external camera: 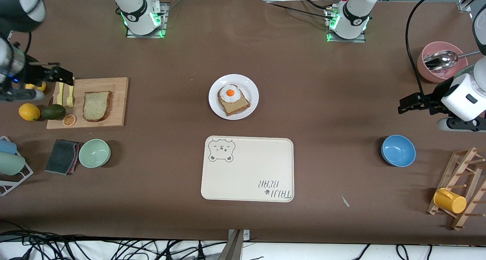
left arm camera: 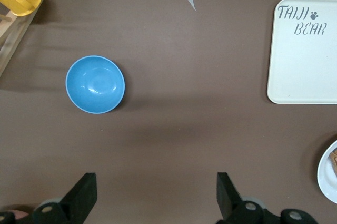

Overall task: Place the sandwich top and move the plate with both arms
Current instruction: 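Lower the right gripper and grasp the bread slice on the board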

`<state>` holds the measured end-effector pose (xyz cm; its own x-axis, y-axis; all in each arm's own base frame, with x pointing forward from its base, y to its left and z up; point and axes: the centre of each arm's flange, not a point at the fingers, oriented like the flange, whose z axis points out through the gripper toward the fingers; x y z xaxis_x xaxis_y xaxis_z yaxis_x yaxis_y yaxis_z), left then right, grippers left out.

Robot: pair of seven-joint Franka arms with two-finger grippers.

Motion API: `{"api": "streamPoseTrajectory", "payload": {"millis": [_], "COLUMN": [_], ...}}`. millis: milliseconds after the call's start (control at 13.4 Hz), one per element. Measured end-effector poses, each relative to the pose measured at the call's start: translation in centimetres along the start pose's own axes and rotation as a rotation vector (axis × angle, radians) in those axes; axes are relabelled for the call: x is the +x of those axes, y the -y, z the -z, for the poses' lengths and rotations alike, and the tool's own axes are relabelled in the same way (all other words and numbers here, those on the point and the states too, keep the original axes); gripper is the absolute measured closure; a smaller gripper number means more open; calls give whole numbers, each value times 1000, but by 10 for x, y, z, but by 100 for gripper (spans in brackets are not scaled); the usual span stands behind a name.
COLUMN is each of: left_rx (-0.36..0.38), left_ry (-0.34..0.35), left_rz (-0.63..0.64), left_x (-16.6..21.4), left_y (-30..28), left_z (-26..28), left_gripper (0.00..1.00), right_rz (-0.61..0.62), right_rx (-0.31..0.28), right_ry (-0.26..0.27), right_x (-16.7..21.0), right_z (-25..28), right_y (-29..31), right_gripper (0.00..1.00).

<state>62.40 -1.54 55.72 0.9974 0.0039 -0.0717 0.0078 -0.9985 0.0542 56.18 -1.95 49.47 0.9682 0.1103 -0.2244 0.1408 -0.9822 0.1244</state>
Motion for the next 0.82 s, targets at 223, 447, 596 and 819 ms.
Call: {"api": "streamPoseTrajectory", "payload": {"millis": [223,447,596,819], "left_rx": [-2,-5,-6,-12], "left_ry": [0,0,0,-1], "left_rz": [2,7,9,11], "left_x": [0,0,0,0], "left_y": [0,0,0,0], "left_z": [0,0,0,0], "left_gripper": [0,0,0,0], "right_rz": [49,18,-2,-10], "right_rx": [-52,-122,-198,-228], "right_ry": [85,104,107,75], "right_x": [40,74,78,69], "right_z": [-60,-132,-169,-211], "right_y": [36,63,76,82], "right_gripper": [0,0,0,1]}}
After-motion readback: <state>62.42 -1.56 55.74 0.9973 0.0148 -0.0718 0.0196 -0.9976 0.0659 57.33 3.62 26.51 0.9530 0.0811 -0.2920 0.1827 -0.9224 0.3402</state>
